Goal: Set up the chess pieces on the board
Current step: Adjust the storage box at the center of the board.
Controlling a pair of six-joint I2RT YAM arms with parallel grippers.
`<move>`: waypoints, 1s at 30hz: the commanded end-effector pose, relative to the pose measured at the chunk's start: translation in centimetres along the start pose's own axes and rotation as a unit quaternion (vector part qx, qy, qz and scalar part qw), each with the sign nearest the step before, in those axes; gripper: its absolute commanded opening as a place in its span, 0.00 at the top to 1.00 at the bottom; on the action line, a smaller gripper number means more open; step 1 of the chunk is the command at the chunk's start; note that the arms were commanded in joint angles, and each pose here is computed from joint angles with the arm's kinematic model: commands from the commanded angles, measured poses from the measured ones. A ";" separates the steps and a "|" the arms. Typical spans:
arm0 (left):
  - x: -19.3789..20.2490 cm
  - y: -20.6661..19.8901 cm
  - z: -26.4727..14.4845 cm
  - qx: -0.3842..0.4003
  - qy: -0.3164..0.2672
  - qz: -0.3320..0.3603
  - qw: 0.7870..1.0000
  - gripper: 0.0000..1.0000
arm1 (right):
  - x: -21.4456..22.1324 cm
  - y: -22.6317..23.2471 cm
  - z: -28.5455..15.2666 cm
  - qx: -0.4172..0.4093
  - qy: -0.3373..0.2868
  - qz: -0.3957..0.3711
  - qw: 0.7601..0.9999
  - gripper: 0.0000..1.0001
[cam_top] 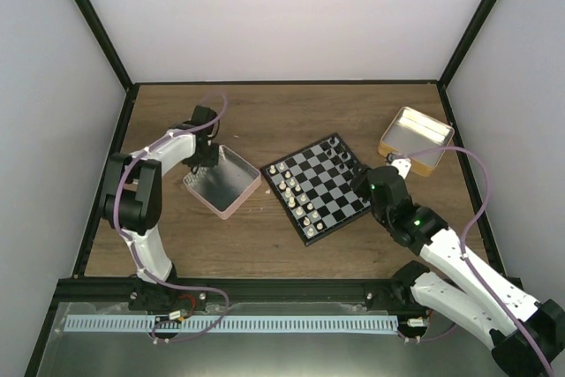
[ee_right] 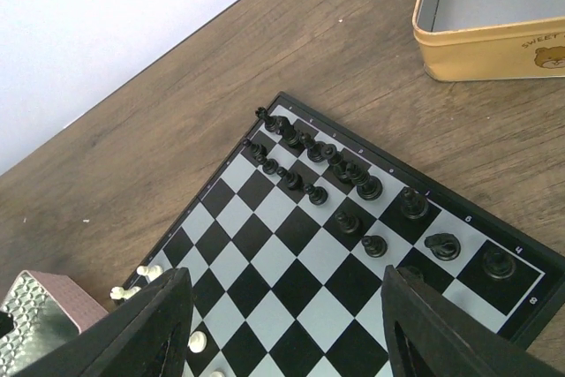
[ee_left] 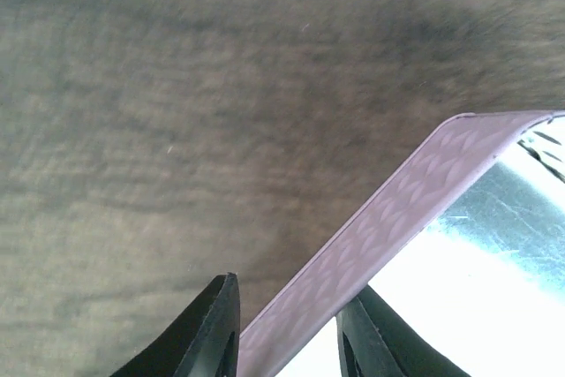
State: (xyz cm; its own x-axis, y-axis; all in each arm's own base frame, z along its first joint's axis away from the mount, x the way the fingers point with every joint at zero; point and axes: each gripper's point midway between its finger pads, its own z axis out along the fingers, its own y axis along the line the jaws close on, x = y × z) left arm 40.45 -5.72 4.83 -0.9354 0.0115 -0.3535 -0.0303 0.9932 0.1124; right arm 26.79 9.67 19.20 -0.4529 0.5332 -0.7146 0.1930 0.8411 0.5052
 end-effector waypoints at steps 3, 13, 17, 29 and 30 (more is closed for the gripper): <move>3.5 2.5 -0.5 -0.039 0.044 -0.025 0.998 0.70 | -2.1 2.0 -0.8 -0.028 -0.020 0.009 0.999 0.40; 6.1 4.1 -2.6 -0.035 0.055 -0.078 0.995 0.96 | -2.0 2.1 -0.9 -0.033 -0.016 0.011 0.999 0.40; 6.9 4.2 -3.2 -0.029 0.054 -0.092 0.994 0.96 | -2.0 2.2 -0.9 -0.035 -0.016 0.010 0.999 0.40; 6.1 4.3 -6.6 -0.009 0.010 -0.108 0.994 0.67 | -1.8 2.1 -0.7 -0.035 -0.016 0.011 0.999 0.40; 5.3 4.3 -7.2 -0.005 -0.002 -0.111 0.994 0.64 | -1.8 2.2 -0.6 -0.035 -0.015 0.011 0.999 0.40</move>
State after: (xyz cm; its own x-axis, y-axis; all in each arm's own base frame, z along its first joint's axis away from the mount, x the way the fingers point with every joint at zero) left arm 31.39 -2.00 7.13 -0.9367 -0.1903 -0.2939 -0.2241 0.9708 0.0855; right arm 26.90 10.25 19.72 -0.4615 0.5346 -0.7080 0.1692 0.8365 0.5213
